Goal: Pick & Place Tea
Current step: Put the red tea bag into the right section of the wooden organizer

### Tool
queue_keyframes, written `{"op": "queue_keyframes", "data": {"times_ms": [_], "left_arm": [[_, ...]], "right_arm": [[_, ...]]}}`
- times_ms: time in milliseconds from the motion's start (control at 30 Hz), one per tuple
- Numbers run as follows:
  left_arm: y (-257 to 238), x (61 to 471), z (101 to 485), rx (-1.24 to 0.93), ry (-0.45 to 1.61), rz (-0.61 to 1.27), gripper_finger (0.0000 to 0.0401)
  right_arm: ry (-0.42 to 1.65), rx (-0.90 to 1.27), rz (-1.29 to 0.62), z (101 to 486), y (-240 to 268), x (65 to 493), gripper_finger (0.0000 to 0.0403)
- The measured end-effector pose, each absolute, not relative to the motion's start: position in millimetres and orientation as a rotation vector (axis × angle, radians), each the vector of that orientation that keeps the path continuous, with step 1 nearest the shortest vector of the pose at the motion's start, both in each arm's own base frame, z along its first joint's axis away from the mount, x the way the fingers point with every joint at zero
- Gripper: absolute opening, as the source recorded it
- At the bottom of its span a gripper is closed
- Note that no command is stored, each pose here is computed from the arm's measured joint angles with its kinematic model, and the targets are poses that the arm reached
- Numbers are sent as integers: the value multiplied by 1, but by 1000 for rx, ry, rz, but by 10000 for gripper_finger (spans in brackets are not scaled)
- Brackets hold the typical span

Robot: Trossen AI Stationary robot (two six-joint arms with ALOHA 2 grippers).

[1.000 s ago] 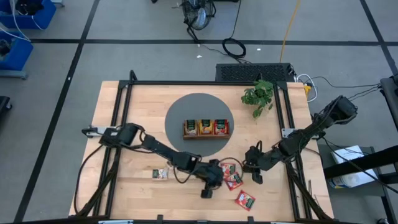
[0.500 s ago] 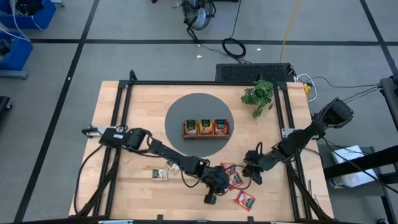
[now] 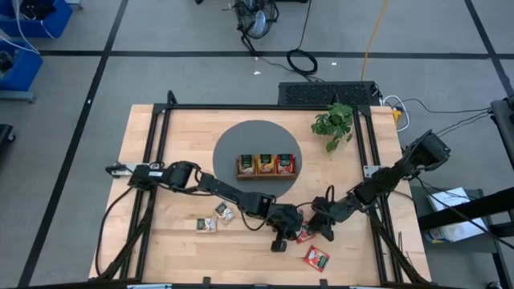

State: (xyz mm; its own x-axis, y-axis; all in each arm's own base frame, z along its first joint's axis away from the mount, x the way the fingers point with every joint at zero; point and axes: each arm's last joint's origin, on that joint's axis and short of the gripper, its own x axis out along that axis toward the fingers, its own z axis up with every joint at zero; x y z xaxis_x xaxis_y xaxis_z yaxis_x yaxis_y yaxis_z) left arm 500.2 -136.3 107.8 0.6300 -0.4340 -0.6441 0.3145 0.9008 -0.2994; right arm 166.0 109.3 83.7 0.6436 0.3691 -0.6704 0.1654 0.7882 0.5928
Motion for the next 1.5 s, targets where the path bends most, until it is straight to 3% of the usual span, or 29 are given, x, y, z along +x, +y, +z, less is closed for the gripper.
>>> {"op": "queue_keyframes", "data": {"times_ms": [500,600,733,1033,1300,1500], "left_arm": [[-129,505,101,-167,753,-416,12],[-129,505,101,-165,753,-415,7],[-129,505,101,-159,749,-415,7],[-134,488,118,-157,903,-423,56],[-168,442,170,4,1082,-275,53],[-193,409,176,159,1180,-50,36]], "right_arm": [[935,643,109,81,102,165,113],[941,623,110,80,102,164,83],[923,570,122,80,101,165,14],[835,515,191,97,101,165,3],[763,335,233,167,104,191,1],[880,50,12,238,86,218,0]]}}
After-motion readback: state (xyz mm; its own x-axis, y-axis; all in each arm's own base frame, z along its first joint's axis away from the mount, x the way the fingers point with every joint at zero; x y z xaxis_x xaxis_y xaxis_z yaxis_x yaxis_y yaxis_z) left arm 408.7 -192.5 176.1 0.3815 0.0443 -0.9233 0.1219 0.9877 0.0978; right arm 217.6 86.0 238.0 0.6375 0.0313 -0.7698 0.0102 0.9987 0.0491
